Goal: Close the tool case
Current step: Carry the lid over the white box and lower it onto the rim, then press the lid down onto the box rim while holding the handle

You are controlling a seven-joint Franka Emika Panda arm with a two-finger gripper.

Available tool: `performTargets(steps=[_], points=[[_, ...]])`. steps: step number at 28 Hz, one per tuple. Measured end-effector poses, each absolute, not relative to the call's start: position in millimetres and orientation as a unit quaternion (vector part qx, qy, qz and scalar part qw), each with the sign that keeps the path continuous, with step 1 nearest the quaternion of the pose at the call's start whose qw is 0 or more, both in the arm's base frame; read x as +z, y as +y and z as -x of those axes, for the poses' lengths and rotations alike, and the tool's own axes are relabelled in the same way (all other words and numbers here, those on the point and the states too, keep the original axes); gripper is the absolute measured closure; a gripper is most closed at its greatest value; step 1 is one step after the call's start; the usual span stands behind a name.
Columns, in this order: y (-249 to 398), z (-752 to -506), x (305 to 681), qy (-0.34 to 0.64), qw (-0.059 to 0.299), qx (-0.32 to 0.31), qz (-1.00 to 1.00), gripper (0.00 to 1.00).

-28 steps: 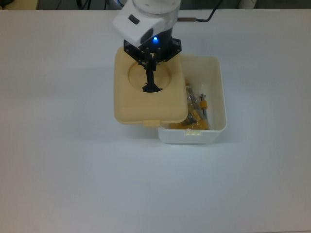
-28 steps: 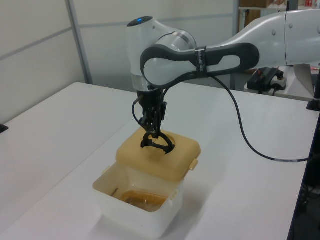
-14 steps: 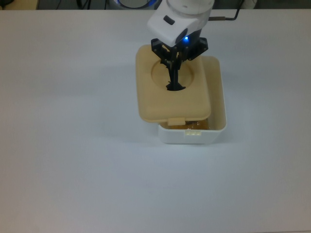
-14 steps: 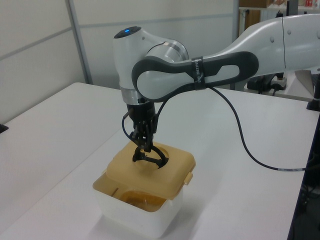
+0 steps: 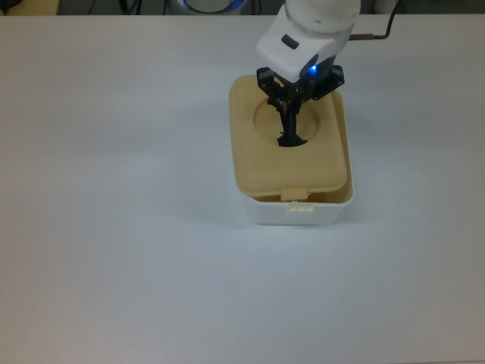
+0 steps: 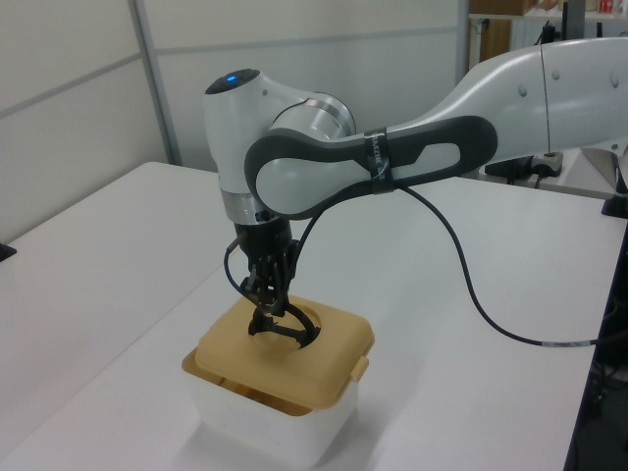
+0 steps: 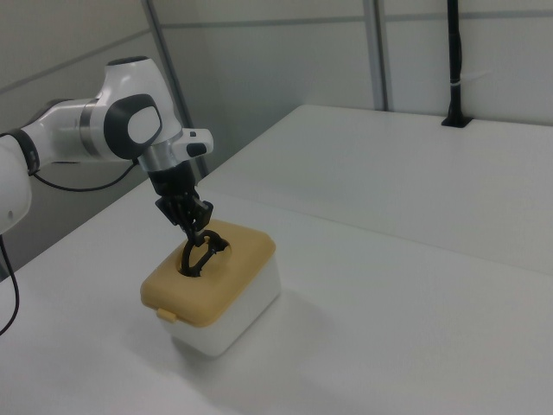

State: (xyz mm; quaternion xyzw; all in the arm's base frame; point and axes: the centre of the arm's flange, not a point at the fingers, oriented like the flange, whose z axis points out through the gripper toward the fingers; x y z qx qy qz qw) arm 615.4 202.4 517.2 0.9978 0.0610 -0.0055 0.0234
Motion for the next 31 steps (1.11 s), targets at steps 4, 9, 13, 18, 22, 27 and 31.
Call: performTargets(steps=[4,9,13,18,22,27,31], points=[[204,-619,518,0.048,0.022,-0.002,-0.999,0.89],[205,-621,521,0.041,0.021,0.002,-0.999,0.89],[208,-620,521,0.043,0.020,0.002,-0.999,0.89],[218,-617,520,0.050,0.020,0.001,-0.999,0.89],[225,-616,515,0.048,0.021,-0.003,-0.999,0.89],[225,-616,515,0.043,0.021,-0.002,-0.999,0.89],[225,-617,515,0.039,0.021,-0.002,-0.999,0.89]])
